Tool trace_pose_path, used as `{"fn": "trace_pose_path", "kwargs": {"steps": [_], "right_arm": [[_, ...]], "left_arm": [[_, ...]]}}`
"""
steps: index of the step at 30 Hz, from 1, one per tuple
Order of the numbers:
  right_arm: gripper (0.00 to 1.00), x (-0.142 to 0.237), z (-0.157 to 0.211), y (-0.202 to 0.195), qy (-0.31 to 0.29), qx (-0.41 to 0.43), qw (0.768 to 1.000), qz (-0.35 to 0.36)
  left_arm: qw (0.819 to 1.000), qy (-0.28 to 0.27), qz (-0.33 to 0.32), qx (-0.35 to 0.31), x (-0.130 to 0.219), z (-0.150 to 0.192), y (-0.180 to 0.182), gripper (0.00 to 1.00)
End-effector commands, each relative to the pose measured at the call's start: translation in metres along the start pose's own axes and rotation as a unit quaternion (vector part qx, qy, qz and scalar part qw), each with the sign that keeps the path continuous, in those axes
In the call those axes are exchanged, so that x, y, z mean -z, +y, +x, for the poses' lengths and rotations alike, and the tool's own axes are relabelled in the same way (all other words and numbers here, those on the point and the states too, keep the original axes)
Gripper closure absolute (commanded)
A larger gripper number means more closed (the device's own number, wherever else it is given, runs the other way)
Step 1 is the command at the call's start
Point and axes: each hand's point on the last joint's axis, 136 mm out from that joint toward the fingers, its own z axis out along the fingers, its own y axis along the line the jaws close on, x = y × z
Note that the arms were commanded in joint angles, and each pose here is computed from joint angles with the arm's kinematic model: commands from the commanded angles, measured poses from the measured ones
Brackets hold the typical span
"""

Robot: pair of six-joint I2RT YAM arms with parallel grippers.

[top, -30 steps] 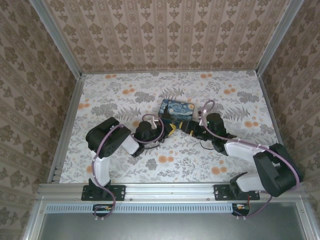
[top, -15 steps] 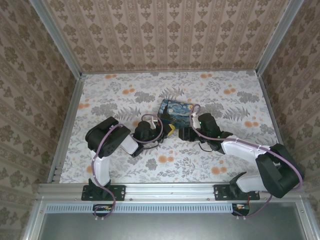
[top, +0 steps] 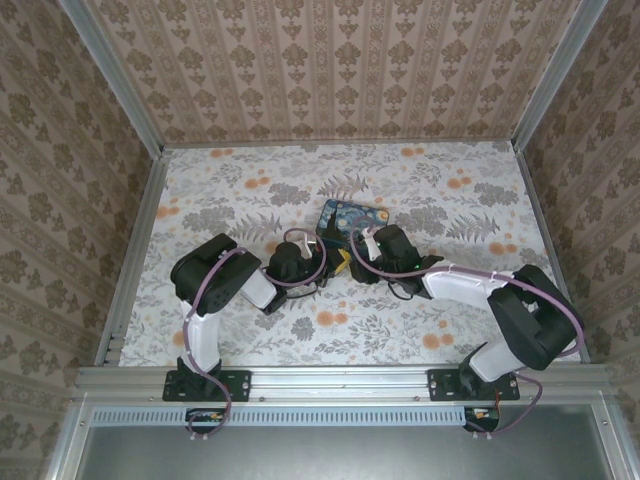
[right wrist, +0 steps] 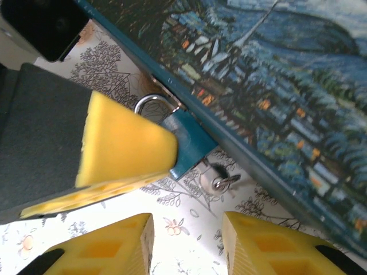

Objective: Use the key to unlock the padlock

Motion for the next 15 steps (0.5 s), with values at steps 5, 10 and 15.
{"fn": "trace_pose_path", "kwargs": {"steps": [5, 10, 15], "right_arm": [[0.64, -0.0041, -0.0111, -0.0045, 0.002, 0.051, 0.998, 0.042], [0.65, -0.0067, -0.0110, -0.0078, 0.010, 0.083, 0.994, 0.074], [0.68, -0.0068, -0.0155, -0.0104, 0.004, 0.118, 0.987, 0.113]], "left_arm": [[0.999, 0.013, 0.035, -0.006, 0.0042, 0.0030, -0.0242, 1.00], [0.999, 0.015, 0.036, -0.005, 0.0041, 0.0036, -0.0249, 1.00], [0.999, 0.016, 0.036, -0.004, 0.0046, 0.0041, -0.0254, 1.00]]}}
